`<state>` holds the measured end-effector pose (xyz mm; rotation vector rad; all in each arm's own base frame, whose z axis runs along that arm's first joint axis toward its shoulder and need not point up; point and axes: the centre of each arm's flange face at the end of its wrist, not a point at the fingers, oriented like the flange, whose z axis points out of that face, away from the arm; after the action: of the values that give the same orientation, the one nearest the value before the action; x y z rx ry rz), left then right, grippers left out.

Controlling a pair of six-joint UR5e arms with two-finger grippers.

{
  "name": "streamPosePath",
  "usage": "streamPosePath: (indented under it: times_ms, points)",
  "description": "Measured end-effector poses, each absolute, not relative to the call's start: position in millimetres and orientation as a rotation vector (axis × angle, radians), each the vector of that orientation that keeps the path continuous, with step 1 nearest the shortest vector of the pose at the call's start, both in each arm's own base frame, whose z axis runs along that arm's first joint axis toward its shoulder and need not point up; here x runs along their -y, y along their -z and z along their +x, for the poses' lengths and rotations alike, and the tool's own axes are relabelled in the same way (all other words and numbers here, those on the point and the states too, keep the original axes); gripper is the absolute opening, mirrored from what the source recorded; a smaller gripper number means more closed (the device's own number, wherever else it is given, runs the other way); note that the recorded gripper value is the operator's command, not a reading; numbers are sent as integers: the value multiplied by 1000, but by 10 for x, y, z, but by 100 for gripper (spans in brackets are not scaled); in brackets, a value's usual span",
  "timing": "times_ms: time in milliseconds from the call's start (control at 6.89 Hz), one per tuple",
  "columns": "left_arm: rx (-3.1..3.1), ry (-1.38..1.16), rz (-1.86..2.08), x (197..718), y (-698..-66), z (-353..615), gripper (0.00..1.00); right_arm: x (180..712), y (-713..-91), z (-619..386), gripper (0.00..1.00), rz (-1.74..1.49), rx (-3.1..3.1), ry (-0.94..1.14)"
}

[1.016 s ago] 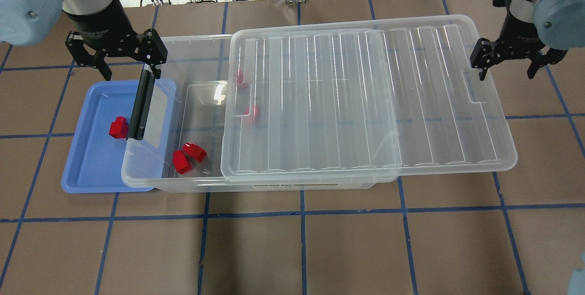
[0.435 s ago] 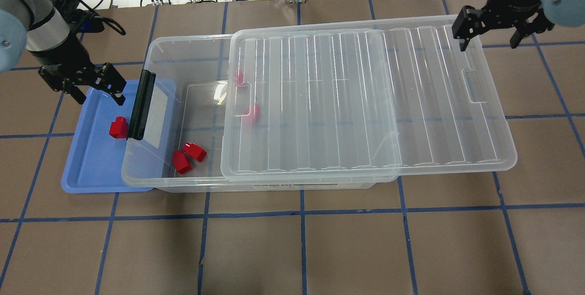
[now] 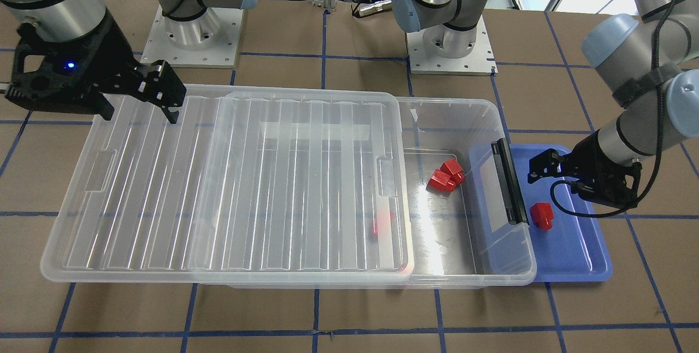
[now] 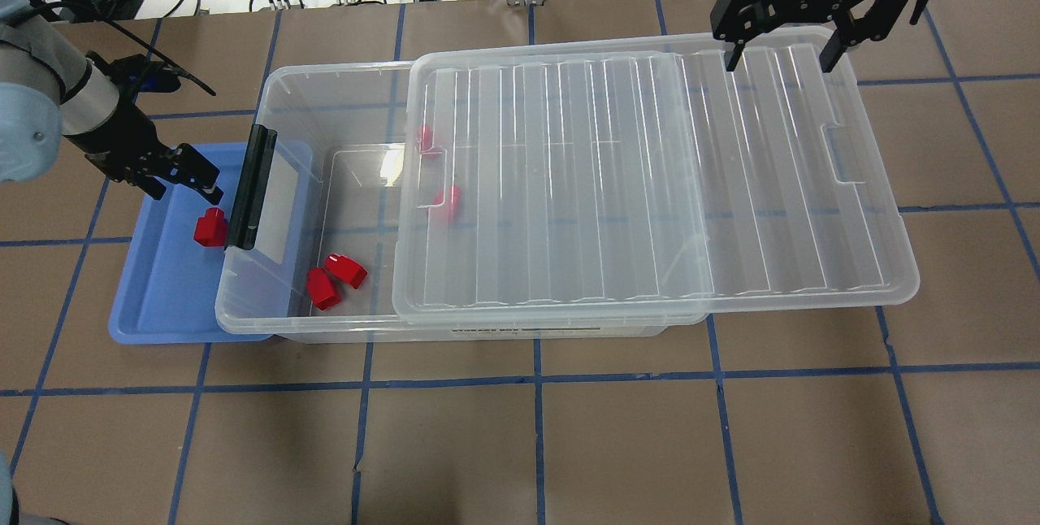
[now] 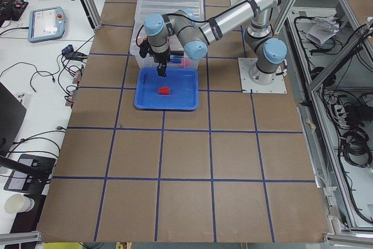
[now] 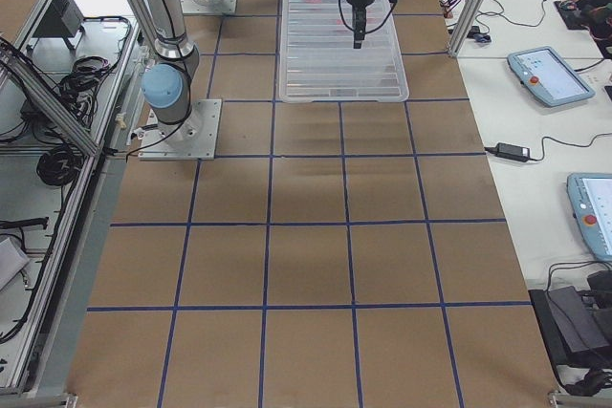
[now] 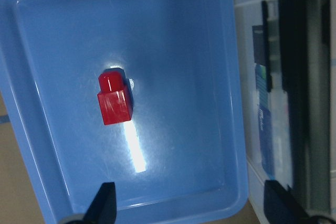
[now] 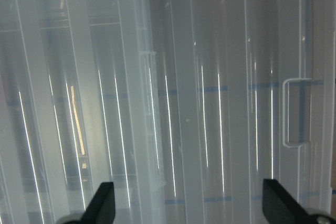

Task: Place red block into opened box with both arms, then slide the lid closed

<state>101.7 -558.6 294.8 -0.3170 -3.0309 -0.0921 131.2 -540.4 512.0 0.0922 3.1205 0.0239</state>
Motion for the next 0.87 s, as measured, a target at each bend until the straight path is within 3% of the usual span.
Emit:
streamPosePath:
  times_ms: [726,871]
  points:
    - [3076,-2,-87,5439,-2033,1436,96,5203,-5025,1433,100,89,-3115,-78]
    - [3066,23,-46,5444,-1859,1435,74,5193,-5033,1432,100,88,-3117,-76]
